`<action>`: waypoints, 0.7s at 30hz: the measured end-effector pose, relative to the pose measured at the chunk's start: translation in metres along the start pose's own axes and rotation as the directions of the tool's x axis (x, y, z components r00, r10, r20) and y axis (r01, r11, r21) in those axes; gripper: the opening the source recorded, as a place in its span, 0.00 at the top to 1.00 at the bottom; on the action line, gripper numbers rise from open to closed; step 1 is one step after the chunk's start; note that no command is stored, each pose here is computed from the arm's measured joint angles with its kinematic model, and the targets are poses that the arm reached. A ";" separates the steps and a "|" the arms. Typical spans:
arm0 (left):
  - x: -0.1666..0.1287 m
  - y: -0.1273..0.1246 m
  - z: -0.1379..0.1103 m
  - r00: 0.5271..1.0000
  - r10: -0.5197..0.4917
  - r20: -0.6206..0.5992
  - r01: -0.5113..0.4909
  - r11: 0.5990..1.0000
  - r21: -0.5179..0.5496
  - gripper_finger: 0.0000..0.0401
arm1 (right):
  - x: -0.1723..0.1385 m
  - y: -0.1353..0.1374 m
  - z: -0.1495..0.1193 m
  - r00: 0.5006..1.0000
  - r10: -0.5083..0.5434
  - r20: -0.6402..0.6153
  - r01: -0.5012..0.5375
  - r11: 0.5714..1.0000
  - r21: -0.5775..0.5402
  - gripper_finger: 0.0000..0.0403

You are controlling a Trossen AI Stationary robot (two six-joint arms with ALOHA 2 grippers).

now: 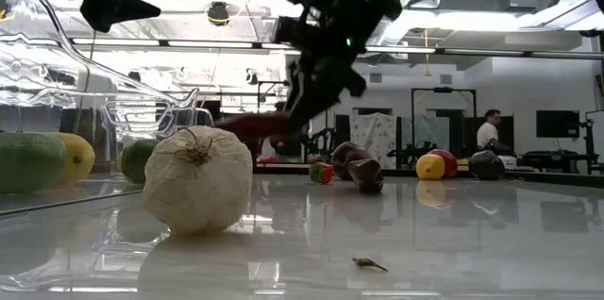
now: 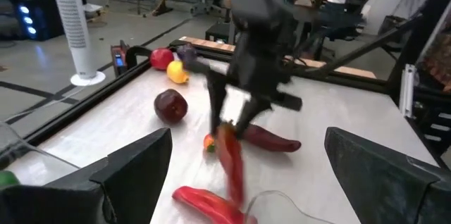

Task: Sort produce into baskets
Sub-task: Put the middle red chili pepper into the top transparent bin

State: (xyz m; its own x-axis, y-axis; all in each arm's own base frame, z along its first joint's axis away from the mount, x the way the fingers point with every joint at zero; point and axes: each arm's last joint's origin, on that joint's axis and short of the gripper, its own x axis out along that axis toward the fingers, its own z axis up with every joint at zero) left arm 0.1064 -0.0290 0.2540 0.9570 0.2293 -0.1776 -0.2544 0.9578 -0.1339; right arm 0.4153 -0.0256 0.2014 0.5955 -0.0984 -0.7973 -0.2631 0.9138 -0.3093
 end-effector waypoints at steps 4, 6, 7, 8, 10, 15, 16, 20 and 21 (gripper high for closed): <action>0.000 0.001 0.002 0.999 0.033 0.025 -0.032 0.999 -0.005 0.10 | -0.025 -0.021 0.007 0.985 -0.167 -0.036 0.168 0.985 0.038 0.55; 0.000 0.001 0.003 0.997 0.063 0.039 -0.062 0.998 -0.009 0.10 | -0.032 -0.032 0.011 0.973 -0.232 0.001 0.230 0.969 0.088 0.54; 0.000 0.002 0.003 0.995 0.084 0.046 -0.084 0.996 -0.007 0.10 | -0.033 -0.036 0.012 0.968 -0.249 0.030 0.244 0.964 0.110 0.54; 0.000 0.002 0.003 0.993 0.105 0.051 -0.105 0.994 -0.005 0.10 | -0.033 -0.039 0.014 0.964 -0.258 0.059 0.249 0.961 0.124 0.54; 0.000 0.003 0.004 0.988 0.143 0.061 -0.143 0.990 -0.005 0.10 | -0.027 -0.046 0.017 0.953 -0.279 0.119 0.260 0.954 0.150 0.53; 0.000 0.003 0.007 0.983 0.159 0.092 -0.159 0.987 -0.003 0.10 | 0.003 -0.063 0.022 0.905 -0.342 0.251 0.301 0.935 0.187 0.53; 0.000 0.003 0.008 0.983 0.153 0.099 -0.154 0.988 -0.004 0.10 | 0.007 -0.068 0.024 0.900 -0.338 0.277 0.292 0.936 0.195 0.53; -0.001 0.002 0.011 0.986 0.121 0.115 -0.122 0.993 0.000 0.10 | 0.019 -0.087 0.038 0.886 -0.326 0.330 0.259 0.938 0.231 0.53; 0.000 0.001 0.011 0.987 0.115 0.116 -0.116 0.993 0.001 0.10 | 0.023 -0.090 0.040 0.889 -0.319 0.330 0.250 0.940 0.234 0.53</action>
State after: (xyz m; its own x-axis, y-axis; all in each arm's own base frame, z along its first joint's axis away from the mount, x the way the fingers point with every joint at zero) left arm 0.1071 -0.0260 0.2645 0.9311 0.3564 -0.0778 -0.3634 0.9250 -0.1115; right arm 0.4829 -0.0946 0.2317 0.8634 -0.2487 -0.4390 0.0792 0.9261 -0.3688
